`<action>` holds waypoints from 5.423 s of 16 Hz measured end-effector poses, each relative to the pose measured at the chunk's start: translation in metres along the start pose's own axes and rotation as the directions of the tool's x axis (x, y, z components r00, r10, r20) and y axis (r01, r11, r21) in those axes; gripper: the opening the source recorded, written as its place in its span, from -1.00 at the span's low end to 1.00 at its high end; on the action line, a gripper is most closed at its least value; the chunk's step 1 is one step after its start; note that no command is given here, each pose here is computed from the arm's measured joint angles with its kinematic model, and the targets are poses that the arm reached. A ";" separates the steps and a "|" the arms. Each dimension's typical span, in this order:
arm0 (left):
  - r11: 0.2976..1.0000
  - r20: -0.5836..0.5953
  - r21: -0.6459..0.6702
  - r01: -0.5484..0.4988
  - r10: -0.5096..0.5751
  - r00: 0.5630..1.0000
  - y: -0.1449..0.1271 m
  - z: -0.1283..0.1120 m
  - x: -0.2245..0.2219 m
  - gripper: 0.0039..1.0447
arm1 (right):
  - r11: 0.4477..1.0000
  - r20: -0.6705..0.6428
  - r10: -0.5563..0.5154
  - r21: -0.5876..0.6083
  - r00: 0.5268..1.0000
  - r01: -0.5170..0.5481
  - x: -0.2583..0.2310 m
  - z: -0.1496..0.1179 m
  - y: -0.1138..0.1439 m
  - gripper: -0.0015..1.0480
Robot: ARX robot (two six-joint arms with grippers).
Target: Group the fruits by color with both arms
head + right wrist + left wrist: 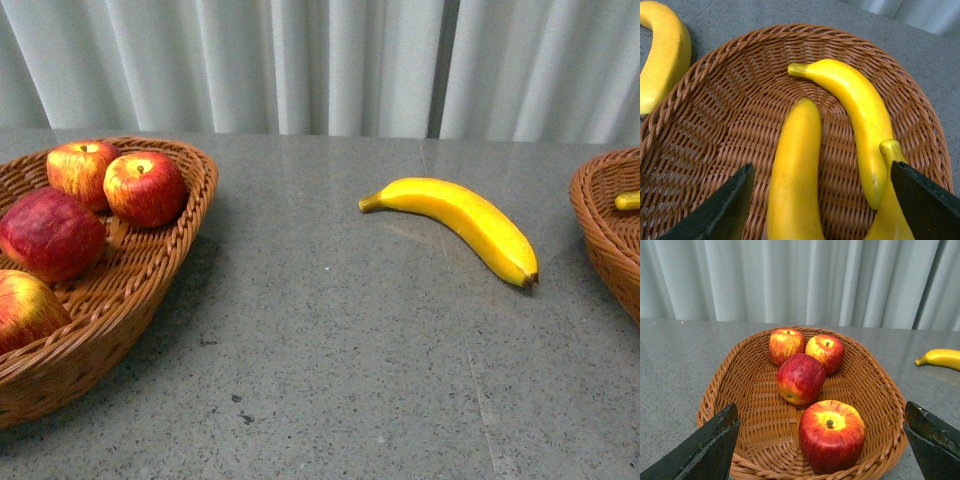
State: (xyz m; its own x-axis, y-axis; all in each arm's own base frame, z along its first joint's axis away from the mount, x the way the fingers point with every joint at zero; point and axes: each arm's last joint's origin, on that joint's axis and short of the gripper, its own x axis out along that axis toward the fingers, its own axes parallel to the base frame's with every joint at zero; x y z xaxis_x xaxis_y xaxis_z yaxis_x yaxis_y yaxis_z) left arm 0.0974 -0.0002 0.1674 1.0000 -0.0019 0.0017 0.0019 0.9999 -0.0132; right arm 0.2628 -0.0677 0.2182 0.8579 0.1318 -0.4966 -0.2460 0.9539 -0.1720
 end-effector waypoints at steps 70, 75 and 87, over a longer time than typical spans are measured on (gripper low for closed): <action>1.000 0.000 0.000 0.000 0.000 1.000 0.000 0.000 0.000 0.88 | 0.941 0.341 0.151 0.238 0.928 -0.241 -0.029 0.076 -0.005 0.87; 1.000 0.000 0.000 0.000 0.000 1.000 0.000 0.000 0.000 0.88 | 0.891 0.457 0.134 0.332 0.879 -0.308 -0.078 0.046 0.032 0.84; 1.000 0.000 0.000 0.000 0.000 1.000 0.000 0.000 0.000 0.88 | 0.953 0.453 -0.247 0.275 0.857 0.129 -0.108 -0.078 0.108 -0.96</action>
State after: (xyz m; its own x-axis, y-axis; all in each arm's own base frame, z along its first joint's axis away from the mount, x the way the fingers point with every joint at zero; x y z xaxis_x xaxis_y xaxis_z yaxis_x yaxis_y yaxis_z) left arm 0.0974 -0.0002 0.1674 1.0000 -0.0015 0.0017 0.0015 0.9999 -0.0132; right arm 0.1086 0.0000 0.1872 1.0000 -0.0004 0.0021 0.0004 1.0000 0.0063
